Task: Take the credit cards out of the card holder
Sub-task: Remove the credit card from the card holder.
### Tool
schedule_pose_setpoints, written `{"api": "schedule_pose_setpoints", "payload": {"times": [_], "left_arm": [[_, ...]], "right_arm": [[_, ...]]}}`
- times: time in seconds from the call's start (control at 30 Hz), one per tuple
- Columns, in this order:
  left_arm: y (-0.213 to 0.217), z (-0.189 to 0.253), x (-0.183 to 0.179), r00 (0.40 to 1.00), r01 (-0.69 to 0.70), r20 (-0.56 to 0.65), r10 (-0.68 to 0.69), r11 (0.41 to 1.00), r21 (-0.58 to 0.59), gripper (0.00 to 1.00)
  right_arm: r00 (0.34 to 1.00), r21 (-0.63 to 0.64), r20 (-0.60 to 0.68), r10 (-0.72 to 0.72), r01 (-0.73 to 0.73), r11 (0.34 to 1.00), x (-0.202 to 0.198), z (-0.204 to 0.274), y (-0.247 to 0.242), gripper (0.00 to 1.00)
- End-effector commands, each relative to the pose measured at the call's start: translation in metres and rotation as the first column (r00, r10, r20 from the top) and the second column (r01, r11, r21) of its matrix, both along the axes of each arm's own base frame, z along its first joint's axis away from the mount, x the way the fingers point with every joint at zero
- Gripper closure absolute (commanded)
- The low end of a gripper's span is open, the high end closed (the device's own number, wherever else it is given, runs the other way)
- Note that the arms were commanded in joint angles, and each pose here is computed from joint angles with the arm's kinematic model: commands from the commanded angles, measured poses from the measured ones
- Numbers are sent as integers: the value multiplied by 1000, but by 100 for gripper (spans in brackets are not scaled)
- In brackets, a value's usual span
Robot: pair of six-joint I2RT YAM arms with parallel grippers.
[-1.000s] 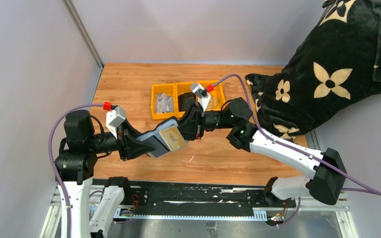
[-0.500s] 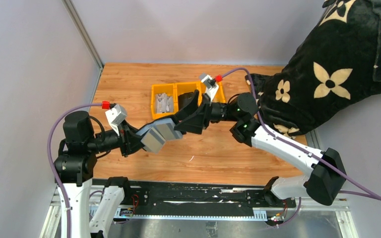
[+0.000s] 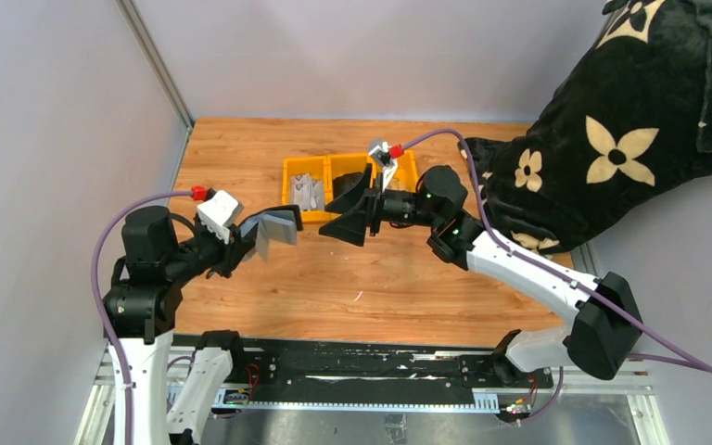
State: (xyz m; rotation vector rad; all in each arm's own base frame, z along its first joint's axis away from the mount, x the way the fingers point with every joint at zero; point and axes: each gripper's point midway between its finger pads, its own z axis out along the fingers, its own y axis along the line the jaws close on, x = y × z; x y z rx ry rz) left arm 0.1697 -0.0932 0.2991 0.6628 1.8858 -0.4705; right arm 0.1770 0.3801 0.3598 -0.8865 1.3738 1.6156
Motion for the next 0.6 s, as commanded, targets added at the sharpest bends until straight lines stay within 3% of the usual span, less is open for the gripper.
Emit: {"api": "schedule_pose_setpoints", "payload": {"times": [0.0, 0.13, 0.33, 0.57], "left_arm": [[68, -8, 29, 977, -186, 174, 126, 900, 395, 100], [80, -23, 29, 981, -168, 166, 96, 852, 496, 100], [50, -22, 13, 992, -42, 126, -9, 916, 398, 100], [31, -22, 1, 992, 42, 97, -78, 944, 328, 100]], "right_arm": [[937, -103, 179, -301, 322, 941, 43, -24, -3, 23], [909, -76, 251, -332, 361, 930, 40, -25, 4, 22], [924, -54, 289, -251, 278, 959, 20, -20, 29, 21], [885, -46, 411, -219, 260, 964, 0, -16, 60, 20]]}}
